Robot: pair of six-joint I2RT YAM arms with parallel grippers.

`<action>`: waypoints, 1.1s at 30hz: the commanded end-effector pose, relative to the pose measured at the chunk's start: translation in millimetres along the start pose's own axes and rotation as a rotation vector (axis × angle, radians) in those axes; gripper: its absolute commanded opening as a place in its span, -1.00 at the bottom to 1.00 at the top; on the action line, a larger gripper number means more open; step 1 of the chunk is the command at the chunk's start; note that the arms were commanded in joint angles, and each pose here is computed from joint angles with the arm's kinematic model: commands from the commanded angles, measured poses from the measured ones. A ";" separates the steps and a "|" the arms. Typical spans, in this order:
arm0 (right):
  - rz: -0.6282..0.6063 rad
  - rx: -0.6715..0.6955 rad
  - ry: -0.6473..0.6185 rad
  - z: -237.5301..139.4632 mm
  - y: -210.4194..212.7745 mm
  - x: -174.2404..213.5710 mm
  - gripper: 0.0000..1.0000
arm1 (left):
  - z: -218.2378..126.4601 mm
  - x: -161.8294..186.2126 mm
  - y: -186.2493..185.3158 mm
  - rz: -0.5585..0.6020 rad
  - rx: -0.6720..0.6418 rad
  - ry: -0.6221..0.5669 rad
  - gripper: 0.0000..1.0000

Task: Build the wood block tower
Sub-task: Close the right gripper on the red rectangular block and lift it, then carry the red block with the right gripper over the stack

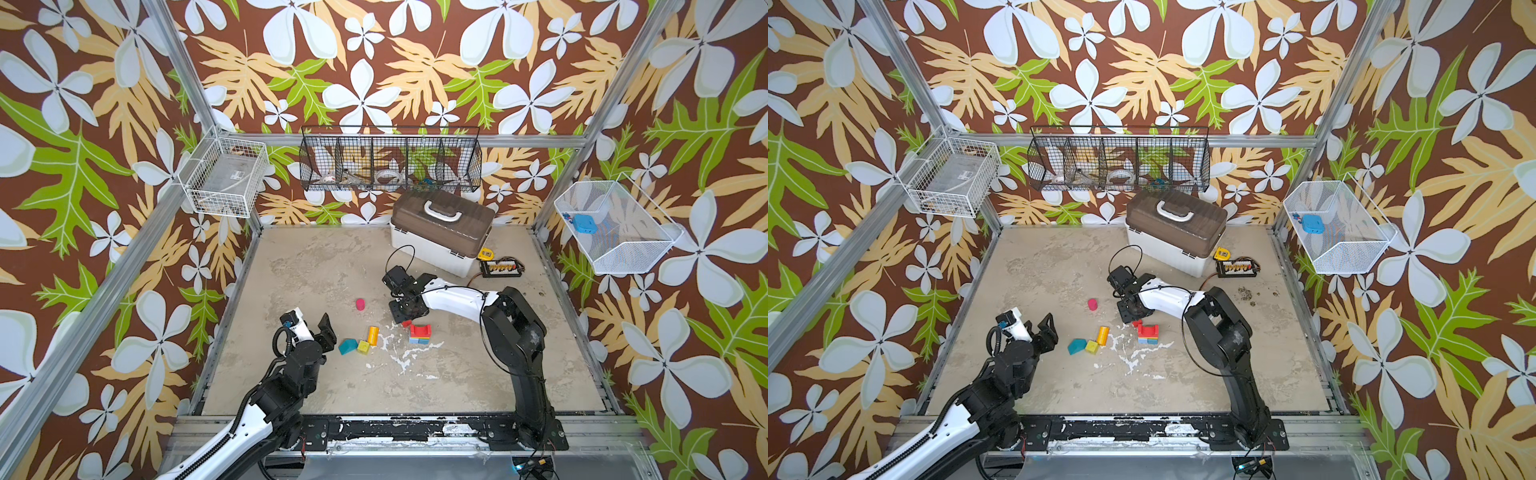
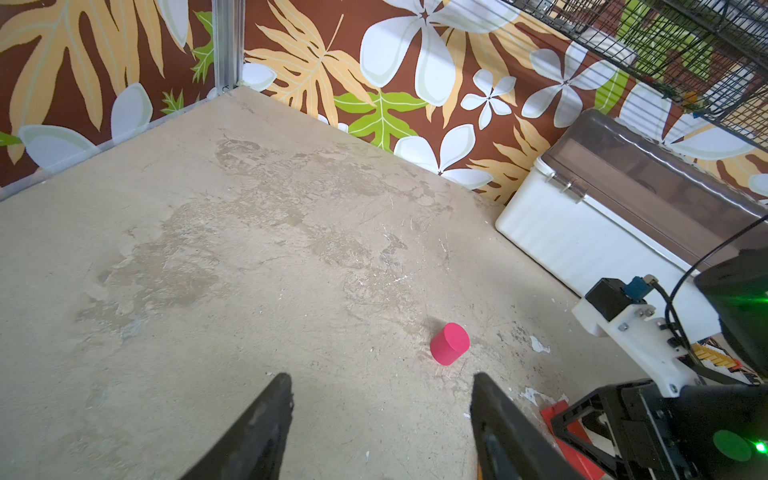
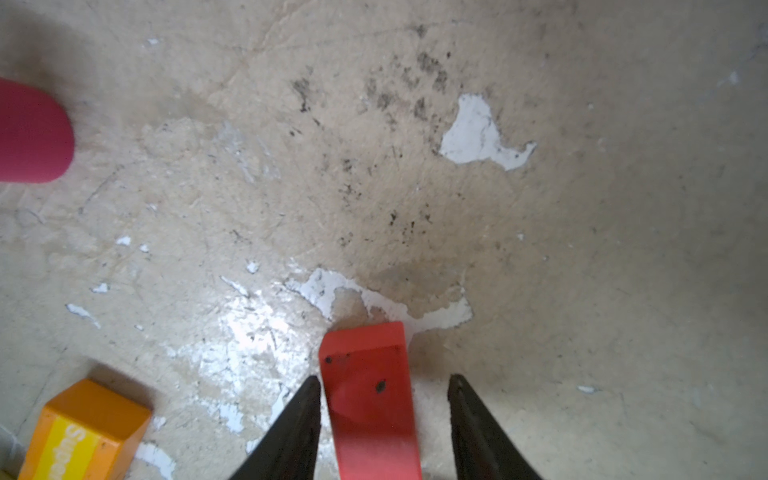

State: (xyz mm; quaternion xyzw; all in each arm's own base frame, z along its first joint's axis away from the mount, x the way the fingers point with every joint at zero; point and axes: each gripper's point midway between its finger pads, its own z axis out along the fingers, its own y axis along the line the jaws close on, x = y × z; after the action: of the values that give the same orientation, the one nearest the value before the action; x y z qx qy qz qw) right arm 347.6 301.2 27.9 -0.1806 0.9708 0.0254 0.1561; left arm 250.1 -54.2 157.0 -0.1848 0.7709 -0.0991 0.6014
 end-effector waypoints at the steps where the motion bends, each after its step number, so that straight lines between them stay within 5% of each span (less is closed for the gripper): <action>1: -0.025 -0.004 0.018 2.4 2.7 3.8 -0.01 | -0.5 -8.4 -1.3 -0.018 -0.004 -0.027 0.39; 7: -0.033 -0.018 0.027 7.1 7.6 5.5 -0.12 | -0.9 -8.7 -1.3 -0.020 -0.002 -0.029 0.39; 19: -0.042 0.021 -0.013 -4.0 4.1 -7.9 -0.70 | -1.3 -8.3 -1.7 -0.020 0.004 -0.029 0.39; 24: -0.047 0.027 -0.122 -50.2 4.0 -44.1 -0.73 | -1.5 -8.7 -3.1 -0.021 0.012 -0.029 0.39; 33: -0.073 0.009 -0.457 -187.1 -12.5 -87.1 -1.00 | -5.4 -10.7 -4.9 -0.038 0.045 -0.039 0.39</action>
State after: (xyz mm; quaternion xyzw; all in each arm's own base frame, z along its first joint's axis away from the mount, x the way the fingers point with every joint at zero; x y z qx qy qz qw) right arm 374.2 314.1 209.2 -0.1960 0.9175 0.0796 0.3369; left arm 247.7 -53.7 166.2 -0.1901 0.7572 -0.1188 0.6135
